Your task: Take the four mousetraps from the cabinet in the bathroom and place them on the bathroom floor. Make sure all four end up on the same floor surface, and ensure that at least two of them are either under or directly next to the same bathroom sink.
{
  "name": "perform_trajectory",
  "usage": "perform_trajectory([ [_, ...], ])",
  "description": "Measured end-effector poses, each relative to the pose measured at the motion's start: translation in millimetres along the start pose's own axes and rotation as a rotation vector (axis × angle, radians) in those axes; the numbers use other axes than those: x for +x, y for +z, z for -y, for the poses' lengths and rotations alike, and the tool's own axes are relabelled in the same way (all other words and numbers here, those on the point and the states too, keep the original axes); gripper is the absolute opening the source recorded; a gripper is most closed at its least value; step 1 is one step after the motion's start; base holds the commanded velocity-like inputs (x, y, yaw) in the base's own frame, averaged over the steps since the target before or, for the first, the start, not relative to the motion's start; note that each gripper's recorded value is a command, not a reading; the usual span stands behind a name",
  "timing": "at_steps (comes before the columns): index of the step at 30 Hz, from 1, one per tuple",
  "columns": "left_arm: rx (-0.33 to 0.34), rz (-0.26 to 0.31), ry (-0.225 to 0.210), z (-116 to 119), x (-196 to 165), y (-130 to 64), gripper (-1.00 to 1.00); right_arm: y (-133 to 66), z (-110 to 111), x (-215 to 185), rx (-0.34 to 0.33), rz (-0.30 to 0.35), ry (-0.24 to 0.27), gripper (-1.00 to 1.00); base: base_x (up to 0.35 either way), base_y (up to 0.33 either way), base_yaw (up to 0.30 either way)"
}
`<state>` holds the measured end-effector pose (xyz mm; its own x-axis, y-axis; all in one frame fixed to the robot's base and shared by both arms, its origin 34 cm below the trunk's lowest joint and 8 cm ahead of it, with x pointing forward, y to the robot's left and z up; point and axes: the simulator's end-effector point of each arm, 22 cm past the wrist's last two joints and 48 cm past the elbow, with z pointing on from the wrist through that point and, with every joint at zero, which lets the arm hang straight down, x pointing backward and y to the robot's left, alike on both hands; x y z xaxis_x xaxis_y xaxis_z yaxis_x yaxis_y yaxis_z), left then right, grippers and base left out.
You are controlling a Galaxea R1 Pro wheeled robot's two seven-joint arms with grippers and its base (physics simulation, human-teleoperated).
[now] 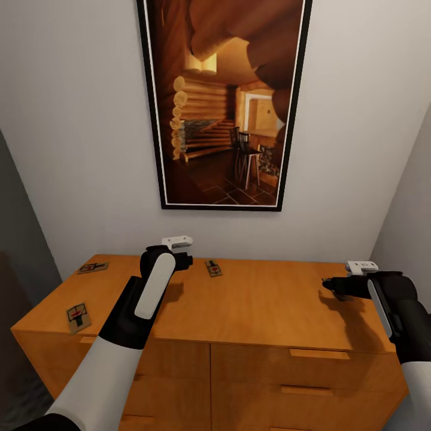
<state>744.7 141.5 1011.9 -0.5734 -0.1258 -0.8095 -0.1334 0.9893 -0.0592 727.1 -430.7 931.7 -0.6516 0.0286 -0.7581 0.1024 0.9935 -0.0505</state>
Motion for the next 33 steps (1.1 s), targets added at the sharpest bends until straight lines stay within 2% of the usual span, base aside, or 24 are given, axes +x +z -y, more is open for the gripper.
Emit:
perform_trajectory([
  [33,0.0,0.001,0.0,0,0,-0.4,1.0,-1.7,12,0,0.019,-0.002,-0.002,1.0,0.0,-0.012,0.0],
])
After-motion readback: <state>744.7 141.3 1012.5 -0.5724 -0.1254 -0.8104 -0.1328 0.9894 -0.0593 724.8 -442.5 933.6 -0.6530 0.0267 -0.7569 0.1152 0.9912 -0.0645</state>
